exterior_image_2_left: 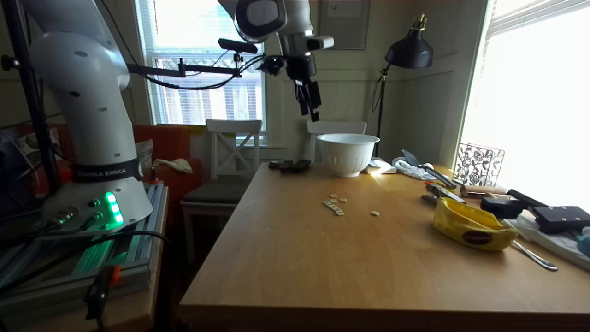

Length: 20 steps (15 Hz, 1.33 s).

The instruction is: Slide the letter R backwards then put the rest of the letters together

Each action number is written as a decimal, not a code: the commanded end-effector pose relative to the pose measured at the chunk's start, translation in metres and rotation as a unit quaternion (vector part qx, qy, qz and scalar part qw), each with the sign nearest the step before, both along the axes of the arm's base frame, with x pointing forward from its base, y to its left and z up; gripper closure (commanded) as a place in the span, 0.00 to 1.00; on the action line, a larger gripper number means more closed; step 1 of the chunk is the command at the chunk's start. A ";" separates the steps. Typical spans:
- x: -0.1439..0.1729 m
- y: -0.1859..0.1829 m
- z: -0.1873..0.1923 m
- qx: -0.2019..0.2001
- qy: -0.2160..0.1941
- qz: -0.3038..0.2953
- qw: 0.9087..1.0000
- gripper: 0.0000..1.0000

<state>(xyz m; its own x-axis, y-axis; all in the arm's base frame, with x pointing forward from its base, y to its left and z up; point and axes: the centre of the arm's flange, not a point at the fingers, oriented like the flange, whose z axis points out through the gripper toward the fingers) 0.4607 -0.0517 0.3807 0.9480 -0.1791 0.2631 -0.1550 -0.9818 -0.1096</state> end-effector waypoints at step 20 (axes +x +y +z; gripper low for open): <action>0.059 -0.047 -0.080 -0.030 0.053 -0.040 0.997 0.00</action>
